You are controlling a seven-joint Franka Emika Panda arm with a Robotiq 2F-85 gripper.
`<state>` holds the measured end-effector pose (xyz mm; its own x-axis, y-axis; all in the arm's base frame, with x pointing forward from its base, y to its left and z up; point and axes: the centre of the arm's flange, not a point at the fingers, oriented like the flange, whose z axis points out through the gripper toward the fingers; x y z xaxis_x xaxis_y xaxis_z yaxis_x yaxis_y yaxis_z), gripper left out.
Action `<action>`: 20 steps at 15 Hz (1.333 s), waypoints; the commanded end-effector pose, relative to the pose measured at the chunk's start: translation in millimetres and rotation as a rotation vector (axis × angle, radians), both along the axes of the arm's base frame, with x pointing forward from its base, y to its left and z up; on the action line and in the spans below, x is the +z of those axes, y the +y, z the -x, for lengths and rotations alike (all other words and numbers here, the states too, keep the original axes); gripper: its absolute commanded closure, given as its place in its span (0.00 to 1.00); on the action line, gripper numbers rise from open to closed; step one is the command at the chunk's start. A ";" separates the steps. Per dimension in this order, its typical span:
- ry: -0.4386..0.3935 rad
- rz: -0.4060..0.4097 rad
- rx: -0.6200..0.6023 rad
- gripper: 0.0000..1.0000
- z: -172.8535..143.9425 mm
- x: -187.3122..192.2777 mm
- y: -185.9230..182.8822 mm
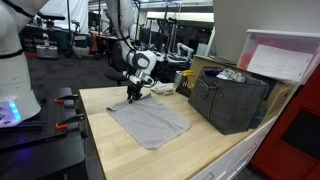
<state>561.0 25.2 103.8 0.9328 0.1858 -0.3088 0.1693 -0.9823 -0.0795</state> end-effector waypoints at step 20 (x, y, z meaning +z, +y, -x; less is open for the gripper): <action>-0.015 -0.105 -0.047 0.99 -7.3 118.9 -51.7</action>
<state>574.1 -16.6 208.0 0.9480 0.1646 -0.2723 0.1283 -0.9809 -0.1464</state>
